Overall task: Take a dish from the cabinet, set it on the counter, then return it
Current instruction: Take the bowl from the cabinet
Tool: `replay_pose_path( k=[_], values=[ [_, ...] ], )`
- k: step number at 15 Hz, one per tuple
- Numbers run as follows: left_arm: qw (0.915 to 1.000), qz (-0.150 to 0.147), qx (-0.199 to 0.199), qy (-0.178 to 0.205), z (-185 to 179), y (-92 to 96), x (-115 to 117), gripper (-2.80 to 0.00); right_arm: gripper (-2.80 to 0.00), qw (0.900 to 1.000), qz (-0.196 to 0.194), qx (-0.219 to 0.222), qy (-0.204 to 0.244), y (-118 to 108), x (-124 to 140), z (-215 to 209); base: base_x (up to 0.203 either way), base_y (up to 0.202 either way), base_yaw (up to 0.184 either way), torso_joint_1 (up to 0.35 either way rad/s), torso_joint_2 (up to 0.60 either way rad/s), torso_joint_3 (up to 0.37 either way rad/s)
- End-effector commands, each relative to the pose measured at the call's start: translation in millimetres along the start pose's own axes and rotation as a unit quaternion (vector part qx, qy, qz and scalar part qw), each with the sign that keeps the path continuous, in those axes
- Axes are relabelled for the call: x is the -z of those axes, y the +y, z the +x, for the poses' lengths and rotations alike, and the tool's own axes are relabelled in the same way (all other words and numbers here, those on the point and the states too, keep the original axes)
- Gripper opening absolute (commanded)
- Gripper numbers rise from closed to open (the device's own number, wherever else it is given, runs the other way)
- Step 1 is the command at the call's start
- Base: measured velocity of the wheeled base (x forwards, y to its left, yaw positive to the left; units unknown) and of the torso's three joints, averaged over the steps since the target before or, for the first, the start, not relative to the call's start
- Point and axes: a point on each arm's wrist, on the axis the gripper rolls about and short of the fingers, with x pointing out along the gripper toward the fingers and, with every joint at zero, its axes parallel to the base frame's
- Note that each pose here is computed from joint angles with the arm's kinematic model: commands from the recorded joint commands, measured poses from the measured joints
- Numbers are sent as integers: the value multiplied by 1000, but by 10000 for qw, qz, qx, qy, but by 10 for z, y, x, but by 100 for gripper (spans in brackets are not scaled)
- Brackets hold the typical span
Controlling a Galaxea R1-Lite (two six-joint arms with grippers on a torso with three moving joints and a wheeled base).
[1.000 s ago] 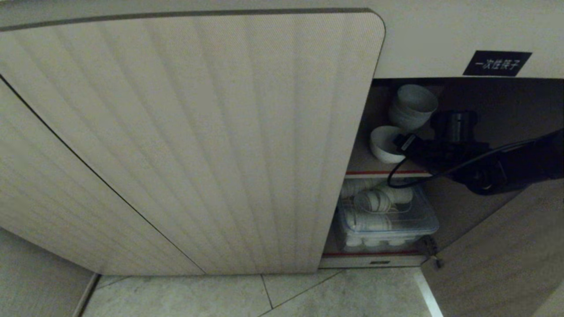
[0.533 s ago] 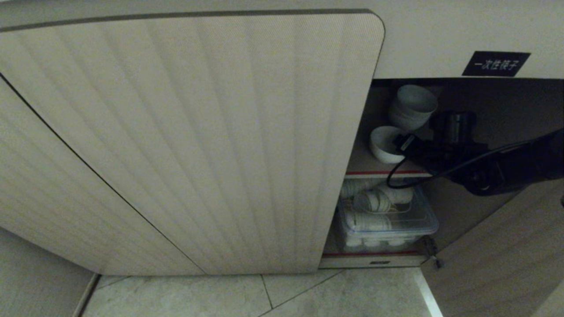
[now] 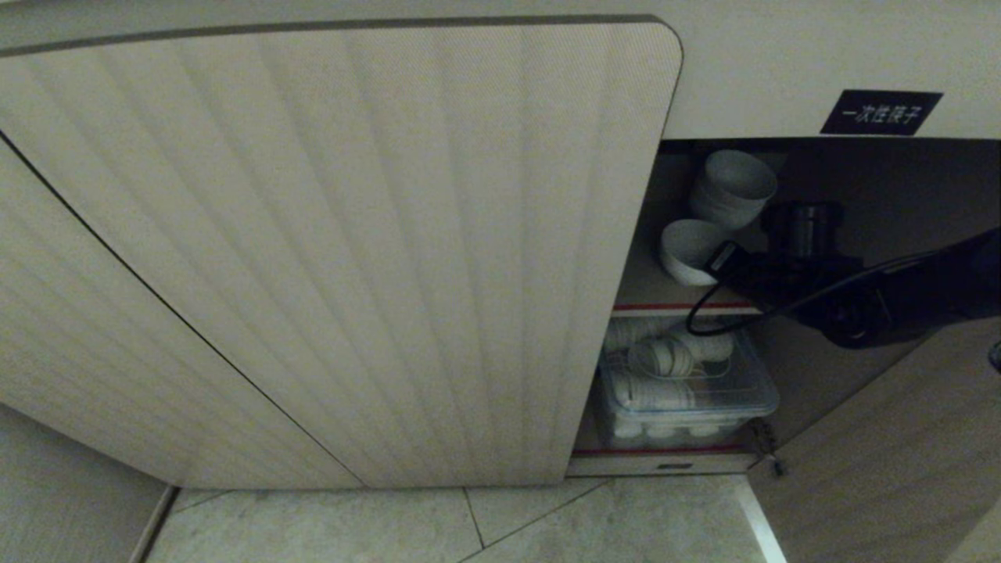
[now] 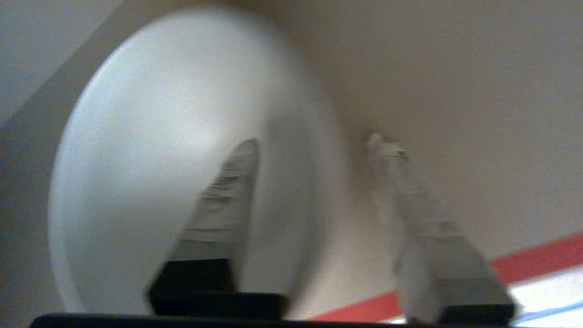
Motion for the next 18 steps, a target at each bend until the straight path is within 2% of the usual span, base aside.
replay_pose_path(
  k=[1,10,15,18],
  values=[
    [10000,2,-4,-2,0,0,0,-280,-280,9998,98,-106,-154,46,-47,14,0,0,0,0,0,0],
    [10000,1,-4,-2,0,0,0,-280,-280,9995,124,-167,-253,75,-84,24,0,0,0,0,0,0],
    [10000,1,-4,-2,0,0,0,-280,-280,9996,155,-132,-184,71,-93,-31,0,0,0,0,0,0],
    [10000,2,-4,-2,0,0,0,-280,-280,9998,193,-5,9,38,-59,-76,0,0,0,0,0,0]
  ],
)
